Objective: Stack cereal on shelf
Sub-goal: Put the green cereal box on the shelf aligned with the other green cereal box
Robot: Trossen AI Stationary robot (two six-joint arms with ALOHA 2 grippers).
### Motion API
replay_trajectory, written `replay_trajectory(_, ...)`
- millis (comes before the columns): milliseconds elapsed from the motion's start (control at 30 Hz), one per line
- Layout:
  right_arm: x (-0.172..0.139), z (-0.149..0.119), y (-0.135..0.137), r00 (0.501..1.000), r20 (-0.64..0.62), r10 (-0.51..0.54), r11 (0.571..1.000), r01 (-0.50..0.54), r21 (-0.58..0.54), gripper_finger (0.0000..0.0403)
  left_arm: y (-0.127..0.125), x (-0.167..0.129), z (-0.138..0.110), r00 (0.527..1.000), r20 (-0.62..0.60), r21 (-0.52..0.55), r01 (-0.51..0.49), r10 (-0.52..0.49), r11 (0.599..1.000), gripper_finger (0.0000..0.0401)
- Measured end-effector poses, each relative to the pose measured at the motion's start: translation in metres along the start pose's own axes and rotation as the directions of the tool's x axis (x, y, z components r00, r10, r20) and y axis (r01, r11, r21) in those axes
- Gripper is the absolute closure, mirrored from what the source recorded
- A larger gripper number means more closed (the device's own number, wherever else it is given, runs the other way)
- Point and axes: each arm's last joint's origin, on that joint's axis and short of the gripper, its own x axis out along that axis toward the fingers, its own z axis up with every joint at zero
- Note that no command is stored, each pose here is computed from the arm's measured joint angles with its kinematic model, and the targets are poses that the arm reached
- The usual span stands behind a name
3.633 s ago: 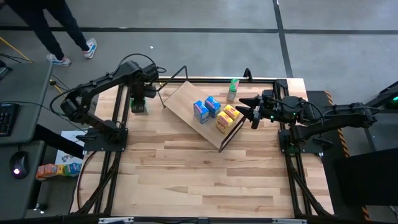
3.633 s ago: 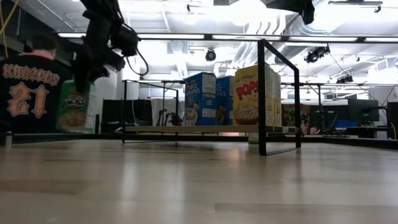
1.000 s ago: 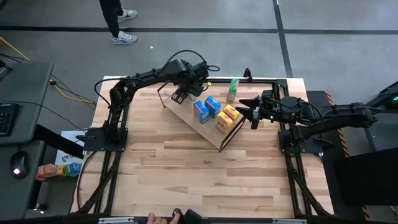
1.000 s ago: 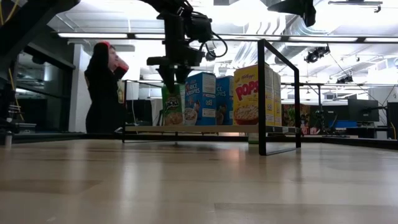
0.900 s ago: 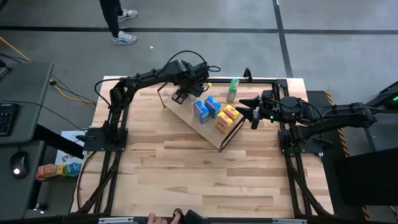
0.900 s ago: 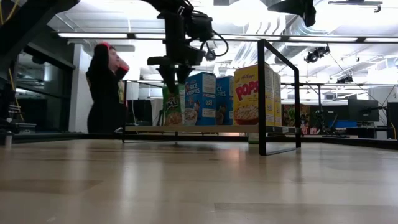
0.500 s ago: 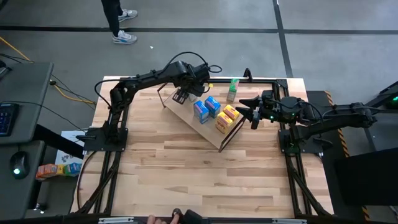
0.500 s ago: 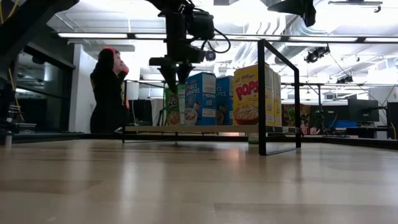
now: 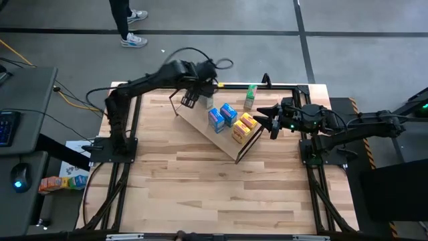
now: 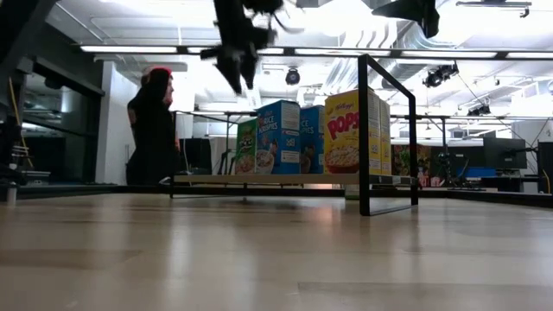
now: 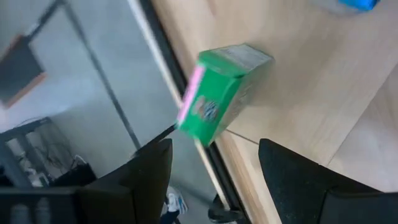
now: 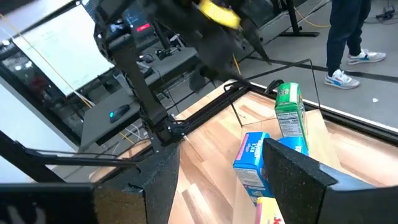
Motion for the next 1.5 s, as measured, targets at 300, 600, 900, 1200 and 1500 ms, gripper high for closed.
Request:
replay_trajectory(300,0.000,0.009,0.004,0.995,0.100,0.022,0.980,-0.042,0.193,0.0182,-0.004,-0.107,-0.063,0.940,0.306,-0.607,0.071,0.151,0.791,0.0169)
replay_trajectory(600,0.000,0.026,0.012,0.956,0.289,0.044,0.978,-0.101,0.184,0.0182,-0.055,-0.201,-0.136,0.548,0.692,-0.712,0.415,0.469,0.566,0.0169)
replay_trajectory(900,0.014,0.020,0.014,0.957,0.288,0.015,0.984,-0.066,0.168,0.0182,-0.128,-0.200,-0.172,0.085,0.732,-0.606,0.534,0.676,0.590,0.0169)
replay_trajectory(1200,0.036,0.046,0.016,0.976,0.166,-0.141,0.959,0.092,0.269,0.0182,-0.153,-0.188,-0.185,-0.041,0.688,-0.574,0.579,0.724,0.579,0.0169)
replay_trajectory(1500,0.076,0.086,-0.024,0.700,-0.135,-0.702,0.691,0.714,0.110,0.0182,-0.153,-0.186,-0.184,-0.031,0.691,-0.553,0.620,0.722,0.556,0.0169)
